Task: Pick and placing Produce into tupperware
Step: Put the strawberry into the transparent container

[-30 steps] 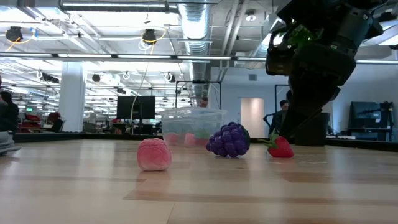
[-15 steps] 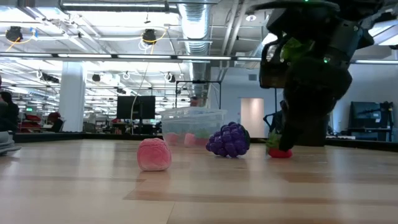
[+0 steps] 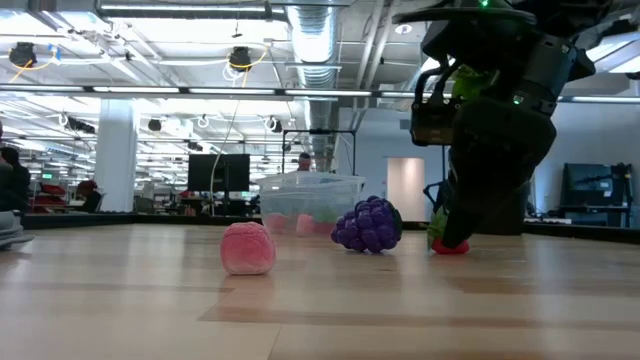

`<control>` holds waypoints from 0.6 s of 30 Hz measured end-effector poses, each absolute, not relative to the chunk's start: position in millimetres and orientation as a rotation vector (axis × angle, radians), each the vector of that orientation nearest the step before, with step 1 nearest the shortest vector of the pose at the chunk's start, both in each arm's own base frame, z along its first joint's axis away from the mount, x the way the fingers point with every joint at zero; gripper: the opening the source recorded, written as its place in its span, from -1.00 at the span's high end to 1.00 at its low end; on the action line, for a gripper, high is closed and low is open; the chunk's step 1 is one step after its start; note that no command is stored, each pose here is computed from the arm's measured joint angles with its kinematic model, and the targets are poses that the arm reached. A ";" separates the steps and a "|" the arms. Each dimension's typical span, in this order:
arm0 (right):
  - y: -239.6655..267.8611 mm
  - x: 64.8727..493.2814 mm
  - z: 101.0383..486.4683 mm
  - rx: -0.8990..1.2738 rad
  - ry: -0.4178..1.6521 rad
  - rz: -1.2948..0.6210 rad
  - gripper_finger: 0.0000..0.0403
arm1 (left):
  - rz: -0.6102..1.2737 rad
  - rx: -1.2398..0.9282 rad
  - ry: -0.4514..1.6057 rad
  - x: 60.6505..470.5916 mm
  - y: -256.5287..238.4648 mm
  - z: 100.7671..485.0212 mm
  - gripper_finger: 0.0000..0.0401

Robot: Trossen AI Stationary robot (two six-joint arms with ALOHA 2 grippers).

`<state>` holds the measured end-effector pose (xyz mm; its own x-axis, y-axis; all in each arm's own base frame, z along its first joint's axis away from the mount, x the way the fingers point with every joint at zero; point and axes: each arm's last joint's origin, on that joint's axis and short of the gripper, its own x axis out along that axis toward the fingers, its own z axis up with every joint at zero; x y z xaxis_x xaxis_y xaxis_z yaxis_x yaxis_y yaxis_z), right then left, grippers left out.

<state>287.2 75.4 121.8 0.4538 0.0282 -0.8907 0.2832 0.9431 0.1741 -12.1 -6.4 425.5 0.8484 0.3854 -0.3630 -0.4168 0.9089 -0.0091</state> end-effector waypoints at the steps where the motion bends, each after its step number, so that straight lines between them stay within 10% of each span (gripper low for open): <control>1: 75.4 287.2 121.6 0.318 1.094 -0.161 -0.11 | 0.423 -0.089 0.364 -12.2 -6.4 425.5 0.05; 18: 75.1 287.2 120.9 0.336 1.092 -0.174 0.13 | 0.423 -0.088 0.364 -12.2 -6.4 425.5 0.05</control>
<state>287.2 75.1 120.9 0.4535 0.0259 -0.8909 0.3018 0.9360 0.1809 -12.2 -6.4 425.5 0.8484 0.3851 -0.3633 -0.4163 0.9092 -0.0085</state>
